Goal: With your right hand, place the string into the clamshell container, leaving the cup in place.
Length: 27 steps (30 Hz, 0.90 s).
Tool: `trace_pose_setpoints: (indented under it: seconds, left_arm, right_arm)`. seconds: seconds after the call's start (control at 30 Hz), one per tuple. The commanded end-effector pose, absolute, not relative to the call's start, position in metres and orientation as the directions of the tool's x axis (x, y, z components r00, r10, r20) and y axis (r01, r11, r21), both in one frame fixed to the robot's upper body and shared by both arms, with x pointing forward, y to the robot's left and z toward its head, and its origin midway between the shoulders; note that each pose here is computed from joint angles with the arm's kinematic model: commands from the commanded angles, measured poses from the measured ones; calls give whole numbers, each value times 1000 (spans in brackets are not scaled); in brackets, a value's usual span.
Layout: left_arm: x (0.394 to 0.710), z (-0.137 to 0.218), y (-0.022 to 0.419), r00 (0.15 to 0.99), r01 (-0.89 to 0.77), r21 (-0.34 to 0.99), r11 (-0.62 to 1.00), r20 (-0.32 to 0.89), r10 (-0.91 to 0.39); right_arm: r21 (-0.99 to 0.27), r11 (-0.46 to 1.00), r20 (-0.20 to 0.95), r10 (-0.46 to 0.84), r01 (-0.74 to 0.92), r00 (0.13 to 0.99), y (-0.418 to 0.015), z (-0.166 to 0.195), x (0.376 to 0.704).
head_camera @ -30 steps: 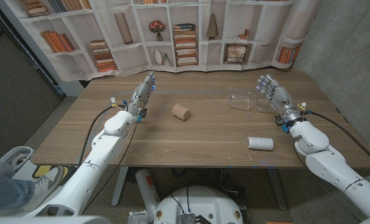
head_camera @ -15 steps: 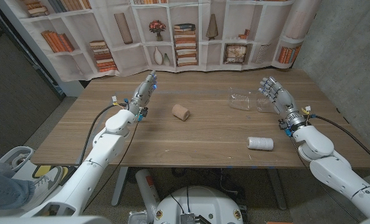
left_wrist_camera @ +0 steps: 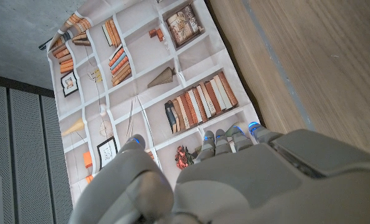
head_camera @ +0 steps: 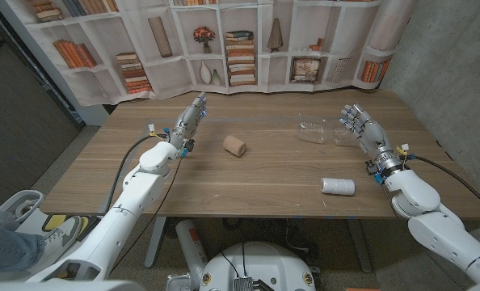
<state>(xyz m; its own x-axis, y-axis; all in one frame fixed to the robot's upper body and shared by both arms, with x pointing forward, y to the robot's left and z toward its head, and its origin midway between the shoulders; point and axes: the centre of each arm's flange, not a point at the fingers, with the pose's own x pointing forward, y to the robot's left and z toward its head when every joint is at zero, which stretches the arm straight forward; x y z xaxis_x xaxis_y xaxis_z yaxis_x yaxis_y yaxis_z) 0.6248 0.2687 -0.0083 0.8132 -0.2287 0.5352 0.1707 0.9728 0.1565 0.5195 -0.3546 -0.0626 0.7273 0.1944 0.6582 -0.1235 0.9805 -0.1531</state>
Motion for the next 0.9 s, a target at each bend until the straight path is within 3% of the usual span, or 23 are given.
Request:
trace_pose_setpoints:
  seconds: [0.03,0.9]
  left_arm:
    - [624,-7,265,810,174,158,972,538,-232]
    - [617,-5,256,806,175,170,970,541,-240]
  right_arm:
    - [-153,982,658,182,-107,731,-359,-72,508]
    - [-168,982,653,173,-82,737,-372,-96,488]
